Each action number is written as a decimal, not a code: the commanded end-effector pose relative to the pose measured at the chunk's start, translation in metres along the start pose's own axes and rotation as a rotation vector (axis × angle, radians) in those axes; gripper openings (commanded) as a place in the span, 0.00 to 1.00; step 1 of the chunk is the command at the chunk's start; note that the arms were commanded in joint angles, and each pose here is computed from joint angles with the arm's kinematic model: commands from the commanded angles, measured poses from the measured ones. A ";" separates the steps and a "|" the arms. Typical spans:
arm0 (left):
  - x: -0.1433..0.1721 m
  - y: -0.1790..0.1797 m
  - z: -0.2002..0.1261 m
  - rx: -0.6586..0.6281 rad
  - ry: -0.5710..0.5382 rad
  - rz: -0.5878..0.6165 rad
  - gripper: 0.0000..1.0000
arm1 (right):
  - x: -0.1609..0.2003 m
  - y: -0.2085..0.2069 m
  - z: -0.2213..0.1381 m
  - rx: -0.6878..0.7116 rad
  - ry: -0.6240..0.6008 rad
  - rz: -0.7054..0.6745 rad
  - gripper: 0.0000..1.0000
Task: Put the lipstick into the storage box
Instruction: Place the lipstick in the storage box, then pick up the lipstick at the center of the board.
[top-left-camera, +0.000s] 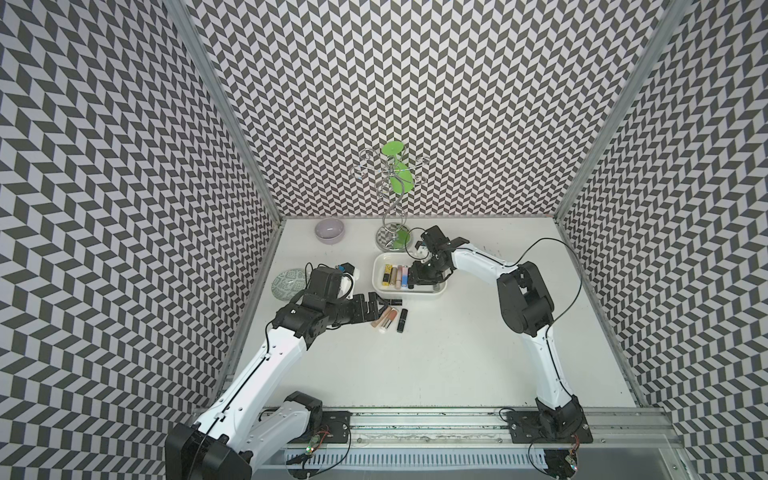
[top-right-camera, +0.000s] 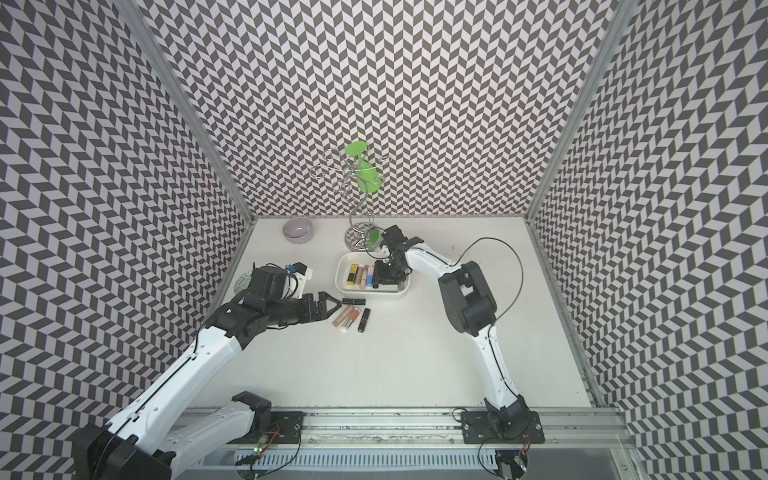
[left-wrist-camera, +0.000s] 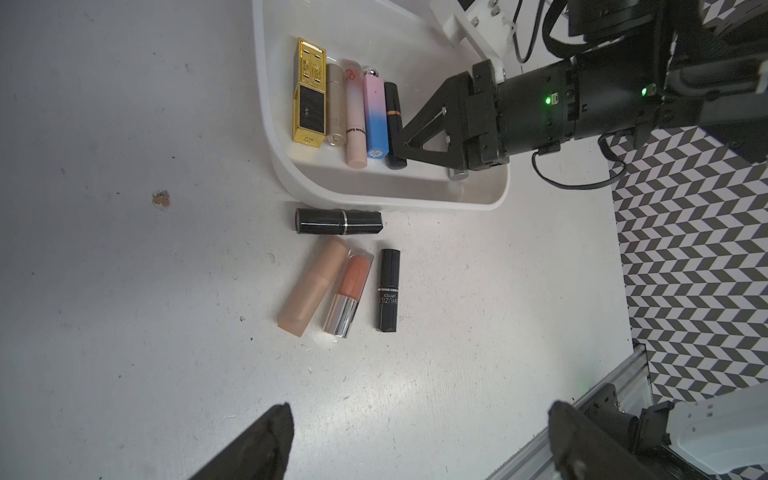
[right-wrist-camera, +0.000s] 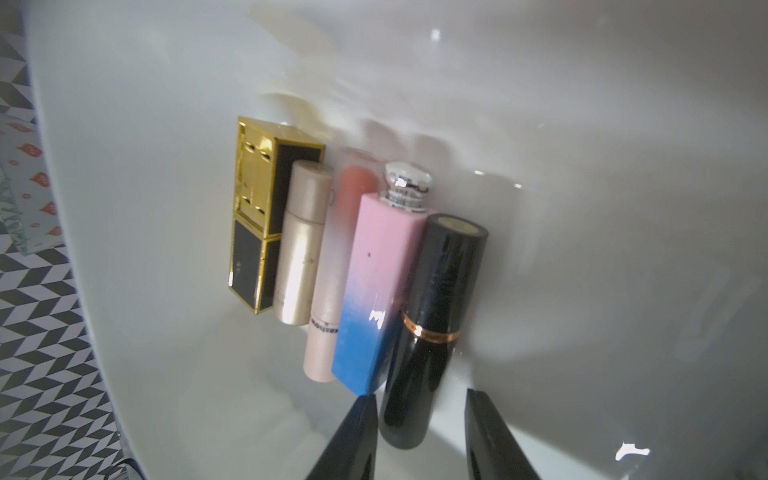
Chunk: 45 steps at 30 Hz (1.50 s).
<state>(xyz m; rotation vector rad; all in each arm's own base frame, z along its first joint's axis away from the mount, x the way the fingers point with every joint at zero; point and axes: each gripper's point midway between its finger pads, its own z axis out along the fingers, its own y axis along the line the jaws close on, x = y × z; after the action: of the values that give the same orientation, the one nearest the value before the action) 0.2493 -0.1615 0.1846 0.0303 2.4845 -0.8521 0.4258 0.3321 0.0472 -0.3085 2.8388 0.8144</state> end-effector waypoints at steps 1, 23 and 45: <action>0.000 -0.001 0.003 0.023 -0.002 0.002 0.99 | -0.024 0.033 -0.050 -0.055 -0.120 -0.055 0.40; 0.039 -0.018 0.077 -0.065 0.189 0.185 0.99 | 0.073 0.033 -0.155 -0.054 -0.228 -0.077 0.42; 0.049 -0.011 0.152 -0.309 0.322 0.387 0.81 | 0.117 0.002 -0.204 -0.019 -0.315 -0.053 0.42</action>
<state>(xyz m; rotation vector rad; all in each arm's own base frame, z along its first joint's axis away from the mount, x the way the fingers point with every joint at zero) 0.2664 -0.2657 0.0609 0.5363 2.7688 -0.3784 0.2899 0.2109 0.1862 -0.2140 2.5587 0.8157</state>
